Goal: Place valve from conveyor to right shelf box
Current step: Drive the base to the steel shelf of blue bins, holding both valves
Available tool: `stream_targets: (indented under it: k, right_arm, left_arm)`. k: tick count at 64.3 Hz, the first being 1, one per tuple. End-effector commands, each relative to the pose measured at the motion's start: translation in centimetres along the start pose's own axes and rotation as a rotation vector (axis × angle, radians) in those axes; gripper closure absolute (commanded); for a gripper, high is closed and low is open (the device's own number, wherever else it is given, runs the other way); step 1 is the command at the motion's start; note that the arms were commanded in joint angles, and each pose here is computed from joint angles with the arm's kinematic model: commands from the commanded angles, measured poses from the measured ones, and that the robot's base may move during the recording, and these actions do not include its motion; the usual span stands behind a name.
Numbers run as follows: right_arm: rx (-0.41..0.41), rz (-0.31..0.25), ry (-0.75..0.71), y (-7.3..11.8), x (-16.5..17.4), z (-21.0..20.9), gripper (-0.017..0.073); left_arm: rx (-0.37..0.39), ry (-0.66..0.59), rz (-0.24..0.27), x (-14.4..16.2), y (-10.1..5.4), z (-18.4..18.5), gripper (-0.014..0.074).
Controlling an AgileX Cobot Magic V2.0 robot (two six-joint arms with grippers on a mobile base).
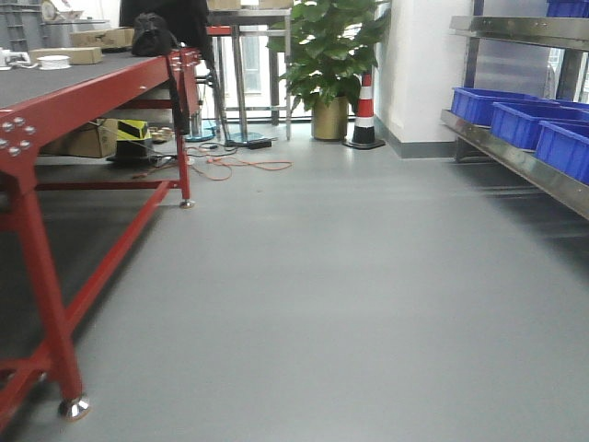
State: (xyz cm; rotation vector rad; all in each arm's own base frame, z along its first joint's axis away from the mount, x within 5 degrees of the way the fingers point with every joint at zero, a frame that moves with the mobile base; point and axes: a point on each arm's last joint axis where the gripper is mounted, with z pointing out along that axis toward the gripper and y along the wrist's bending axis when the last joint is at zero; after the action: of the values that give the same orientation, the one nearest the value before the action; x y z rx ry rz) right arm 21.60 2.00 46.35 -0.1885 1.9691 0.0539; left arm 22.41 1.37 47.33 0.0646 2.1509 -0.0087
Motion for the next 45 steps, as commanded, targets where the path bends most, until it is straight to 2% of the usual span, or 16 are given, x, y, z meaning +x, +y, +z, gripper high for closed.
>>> stream_targets:
  k: [1,45]
  right_arm:
    - [0.021,-0.013,-0.11,-0.15,-1.14,-0.76,0.0713]
    - [0.023,-0.013,-0.121,-0.16,-1.24,-0.77,0.0713]
  left_arm:
    - [0.004,-0.062,-0.006,-0.52,-0.19,-0.65,0.0705]
    - [0.003,-0.064,-0.006,-0.54,-0.19,-0.65,0.0705]
